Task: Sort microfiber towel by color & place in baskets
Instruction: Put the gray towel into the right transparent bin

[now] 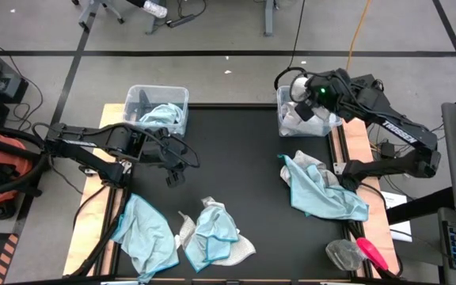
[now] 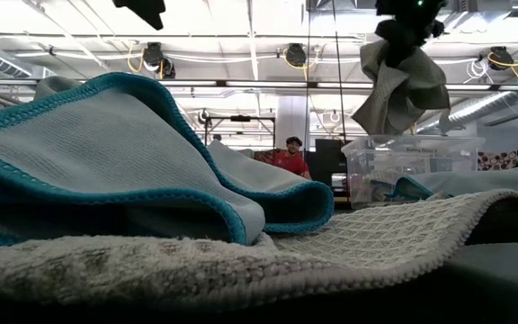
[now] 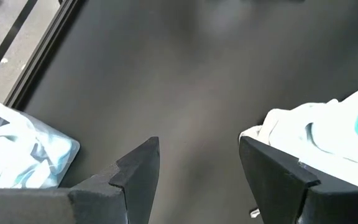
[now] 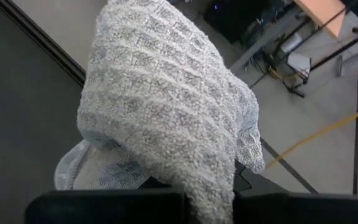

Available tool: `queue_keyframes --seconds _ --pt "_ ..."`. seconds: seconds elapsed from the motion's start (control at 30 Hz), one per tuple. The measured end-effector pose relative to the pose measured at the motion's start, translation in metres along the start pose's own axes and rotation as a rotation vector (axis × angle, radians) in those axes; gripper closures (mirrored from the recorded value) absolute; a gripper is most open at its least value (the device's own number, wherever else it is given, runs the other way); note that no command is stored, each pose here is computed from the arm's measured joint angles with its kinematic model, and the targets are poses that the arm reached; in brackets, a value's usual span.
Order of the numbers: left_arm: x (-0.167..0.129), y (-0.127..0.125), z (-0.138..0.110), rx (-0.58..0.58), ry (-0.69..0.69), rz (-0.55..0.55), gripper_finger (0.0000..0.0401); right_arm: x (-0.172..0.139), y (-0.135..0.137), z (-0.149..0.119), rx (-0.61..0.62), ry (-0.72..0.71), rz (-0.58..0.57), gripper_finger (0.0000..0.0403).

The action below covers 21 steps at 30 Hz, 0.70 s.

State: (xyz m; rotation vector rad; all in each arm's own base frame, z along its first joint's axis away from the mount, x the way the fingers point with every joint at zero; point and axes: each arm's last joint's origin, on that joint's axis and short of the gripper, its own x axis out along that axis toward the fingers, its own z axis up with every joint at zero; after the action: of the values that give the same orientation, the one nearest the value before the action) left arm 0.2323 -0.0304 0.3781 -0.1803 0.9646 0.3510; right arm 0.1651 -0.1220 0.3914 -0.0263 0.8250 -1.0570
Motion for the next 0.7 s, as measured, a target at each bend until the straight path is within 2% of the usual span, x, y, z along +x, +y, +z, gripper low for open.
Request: queue_keyframes --seconds 0.3,0.7 --pt "0.000 -0.001 0.001 -0.004 -0.010 -0.005 0.0173 0.028 -0.010 -0.001 0.091 0.109 0.028 0.0385" --pt "0.000 0.000 0.001 -0.004 -0.010 -0.005 0.0173 0.064 -0.014 -0.004 0.130 0.248 0.070 0.0385"
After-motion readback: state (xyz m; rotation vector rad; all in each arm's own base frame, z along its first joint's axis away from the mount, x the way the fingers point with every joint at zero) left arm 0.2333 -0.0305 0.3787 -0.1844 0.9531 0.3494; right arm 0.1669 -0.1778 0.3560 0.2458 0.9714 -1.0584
